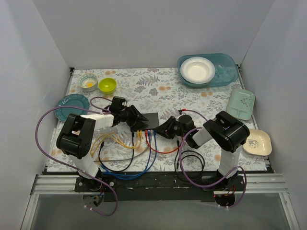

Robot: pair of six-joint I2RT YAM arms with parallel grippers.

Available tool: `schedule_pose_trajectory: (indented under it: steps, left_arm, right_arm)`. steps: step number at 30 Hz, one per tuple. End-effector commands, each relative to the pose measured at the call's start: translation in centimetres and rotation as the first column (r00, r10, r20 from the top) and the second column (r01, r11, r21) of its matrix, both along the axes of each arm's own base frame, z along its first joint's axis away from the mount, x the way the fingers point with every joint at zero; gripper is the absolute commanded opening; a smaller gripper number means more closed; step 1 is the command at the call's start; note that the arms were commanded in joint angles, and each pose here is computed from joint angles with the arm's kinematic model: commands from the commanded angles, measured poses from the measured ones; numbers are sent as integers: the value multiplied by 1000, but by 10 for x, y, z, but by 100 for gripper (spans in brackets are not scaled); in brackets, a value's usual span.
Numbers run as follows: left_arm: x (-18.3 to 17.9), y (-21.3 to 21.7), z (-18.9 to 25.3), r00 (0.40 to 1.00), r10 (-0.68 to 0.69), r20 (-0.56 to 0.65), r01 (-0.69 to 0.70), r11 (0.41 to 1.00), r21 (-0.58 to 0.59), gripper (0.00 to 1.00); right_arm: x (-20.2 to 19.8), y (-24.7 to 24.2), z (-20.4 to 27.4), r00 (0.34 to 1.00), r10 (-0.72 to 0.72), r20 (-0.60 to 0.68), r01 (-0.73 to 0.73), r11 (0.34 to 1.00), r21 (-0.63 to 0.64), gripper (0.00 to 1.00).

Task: Pull the plug from the switch port

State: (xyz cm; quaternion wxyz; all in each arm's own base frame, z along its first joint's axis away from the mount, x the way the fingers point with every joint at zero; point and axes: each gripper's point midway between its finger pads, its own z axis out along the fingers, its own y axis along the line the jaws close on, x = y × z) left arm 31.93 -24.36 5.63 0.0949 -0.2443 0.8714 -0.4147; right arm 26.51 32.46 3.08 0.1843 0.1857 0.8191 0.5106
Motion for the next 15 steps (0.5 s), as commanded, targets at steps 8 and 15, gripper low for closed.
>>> schedule_pose_trajectory:
  steps: [8, 15]
  left_arm:
    - [-14, 10, -7, 1000, -2, -15, 3, 999, 47, 36]
    - [-15, 9, -7, 1000, -7, -16, 7, 999, 41, 36]
  right_arm:
    - [17, 6, -13, 1000, -18, -5, 18, 999, -43, 35]
    - [13, 4, -21, 1000, 1, -19, -3, 998, -67, 25]
